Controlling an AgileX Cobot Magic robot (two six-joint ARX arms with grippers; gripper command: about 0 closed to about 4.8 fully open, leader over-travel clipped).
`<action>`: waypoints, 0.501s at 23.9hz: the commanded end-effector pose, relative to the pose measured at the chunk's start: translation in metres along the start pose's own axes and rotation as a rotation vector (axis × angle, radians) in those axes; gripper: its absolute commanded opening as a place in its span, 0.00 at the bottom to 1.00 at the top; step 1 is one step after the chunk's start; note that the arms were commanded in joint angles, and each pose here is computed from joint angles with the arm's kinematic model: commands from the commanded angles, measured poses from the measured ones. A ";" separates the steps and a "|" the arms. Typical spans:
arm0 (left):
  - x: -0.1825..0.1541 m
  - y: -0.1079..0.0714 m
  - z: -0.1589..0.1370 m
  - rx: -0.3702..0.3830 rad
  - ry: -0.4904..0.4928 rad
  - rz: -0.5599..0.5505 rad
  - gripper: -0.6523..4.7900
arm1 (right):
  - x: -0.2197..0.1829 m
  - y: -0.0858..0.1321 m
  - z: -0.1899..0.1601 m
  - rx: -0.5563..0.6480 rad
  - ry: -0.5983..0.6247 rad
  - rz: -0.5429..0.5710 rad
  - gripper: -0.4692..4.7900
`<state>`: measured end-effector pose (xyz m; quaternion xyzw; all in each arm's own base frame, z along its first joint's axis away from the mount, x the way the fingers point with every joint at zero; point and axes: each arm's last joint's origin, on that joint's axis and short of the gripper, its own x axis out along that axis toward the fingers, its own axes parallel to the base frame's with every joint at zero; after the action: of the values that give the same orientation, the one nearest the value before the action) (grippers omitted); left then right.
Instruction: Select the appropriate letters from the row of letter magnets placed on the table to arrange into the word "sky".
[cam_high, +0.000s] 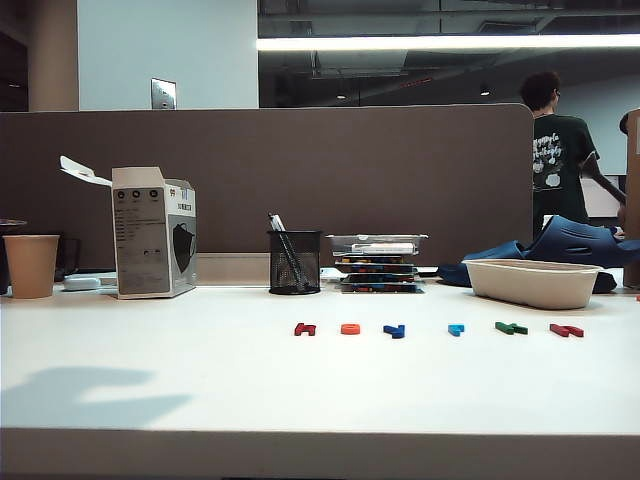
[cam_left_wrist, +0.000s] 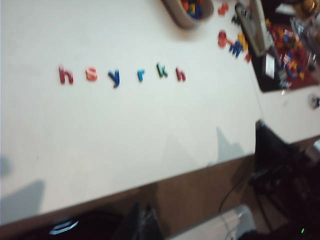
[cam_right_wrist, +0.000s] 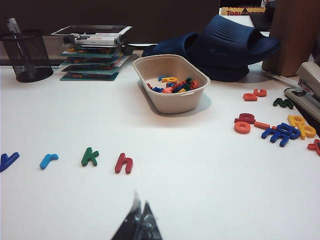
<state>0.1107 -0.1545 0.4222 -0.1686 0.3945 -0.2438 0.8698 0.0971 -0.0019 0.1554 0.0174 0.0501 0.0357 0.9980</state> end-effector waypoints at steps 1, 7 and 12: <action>-0.002 -0.003 0.004 -0.007 -0.047 -0.024 0.11 | 0.000 0.000 0.002 -0.003 -0.030 0.002 0.07; -0.001 -0.003 0.004 -0.006 -0.048 -0.018 0.11 | -0.003 0.001 0.015 0.037 -0.090 0.007 0.07; -0.001 -0.002 0.004 -0.007 -0.053 -0.014 0.11 | -0.018 0.005 0.047 0.044 -0.088 0.017 0.07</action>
<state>0.1126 -0.1562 0.4251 -0.1790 0.3769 -0.2447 0.8753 0.0875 -0.0006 0.1956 0.0420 0.0099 0.0404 0.9982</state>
